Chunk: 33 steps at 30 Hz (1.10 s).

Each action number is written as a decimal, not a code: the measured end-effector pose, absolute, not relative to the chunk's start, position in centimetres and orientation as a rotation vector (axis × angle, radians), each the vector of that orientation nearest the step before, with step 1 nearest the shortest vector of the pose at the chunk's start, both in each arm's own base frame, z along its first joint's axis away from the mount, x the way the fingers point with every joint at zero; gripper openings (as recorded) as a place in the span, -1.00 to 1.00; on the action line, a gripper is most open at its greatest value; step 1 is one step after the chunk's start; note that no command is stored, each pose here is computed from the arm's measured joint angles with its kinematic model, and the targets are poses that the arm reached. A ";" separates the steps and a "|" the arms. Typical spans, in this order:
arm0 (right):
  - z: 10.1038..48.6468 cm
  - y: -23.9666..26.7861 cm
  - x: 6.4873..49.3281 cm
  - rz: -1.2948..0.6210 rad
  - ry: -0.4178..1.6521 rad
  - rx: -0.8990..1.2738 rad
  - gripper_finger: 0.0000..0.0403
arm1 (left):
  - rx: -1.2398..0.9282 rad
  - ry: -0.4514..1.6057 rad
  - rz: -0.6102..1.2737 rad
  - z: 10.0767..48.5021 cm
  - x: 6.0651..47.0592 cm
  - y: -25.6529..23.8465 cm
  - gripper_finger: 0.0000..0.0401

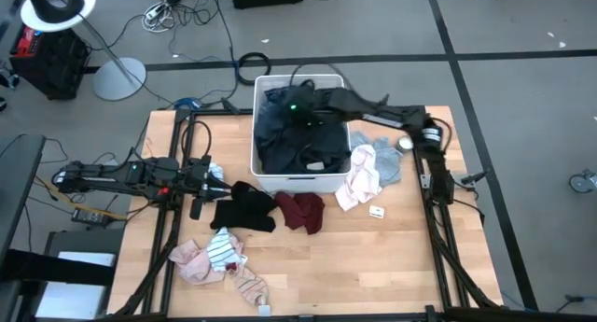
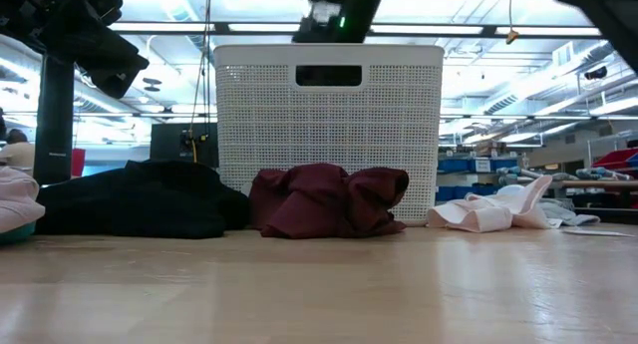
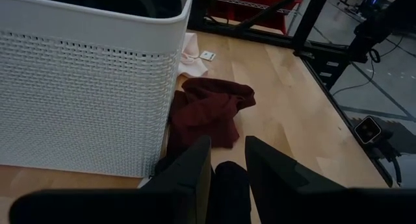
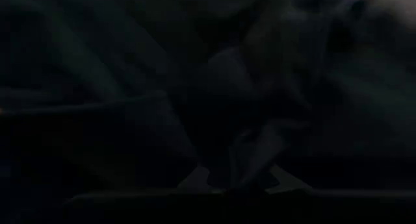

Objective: Sort clothes
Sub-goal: Put the dark green short into the laundry bin

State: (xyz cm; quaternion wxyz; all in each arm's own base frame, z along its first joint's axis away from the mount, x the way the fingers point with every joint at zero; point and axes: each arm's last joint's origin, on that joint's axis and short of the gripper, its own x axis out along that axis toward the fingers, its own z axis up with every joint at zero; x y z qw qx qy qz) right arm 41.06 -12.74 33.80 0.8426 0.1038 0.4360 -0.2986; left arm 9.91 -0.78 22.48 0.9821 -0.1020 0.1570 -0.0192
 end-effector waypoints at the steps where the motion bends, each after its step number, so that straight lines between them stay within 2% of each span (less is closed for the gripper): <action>1: 32.5 -13.1 41.6 -0.617 0.963 0.247 -0.98 | -0.205 0.316 -0.039 22.5 9.9 -0.8 -0.49; 10: 23.6 -15.4 45.1 -0.544 1.132 0.360 -0.98 | -0.206 0.311 -0.039 22.5 9.9 -0.8 -0.49; 15: 22.3 -16.3 45.2 -0.528 1.156 0.398 -0.93 | -0.208 0.276 -0.043 22.9 10.0 -0.8 -0.49; 20: 24.5 -16.2 44.3 -0.536 1.117 0.408 -0.78 | -0.211 0.229 -0.048 23.3 10.1 -0.8 -0.49; 27: 31.3 -15.0 41.7 -0.527 0.970 0.391 -0.53 | -0.216 0.130 -0.060 24.2 10.3 -0.8 -0.49; 33: 35.3 -13.2 39.4 -0.506 0.915 0.374 -0.35 | -0.225 0.077 -0.065 24.8 10.4 -0.8 -0.49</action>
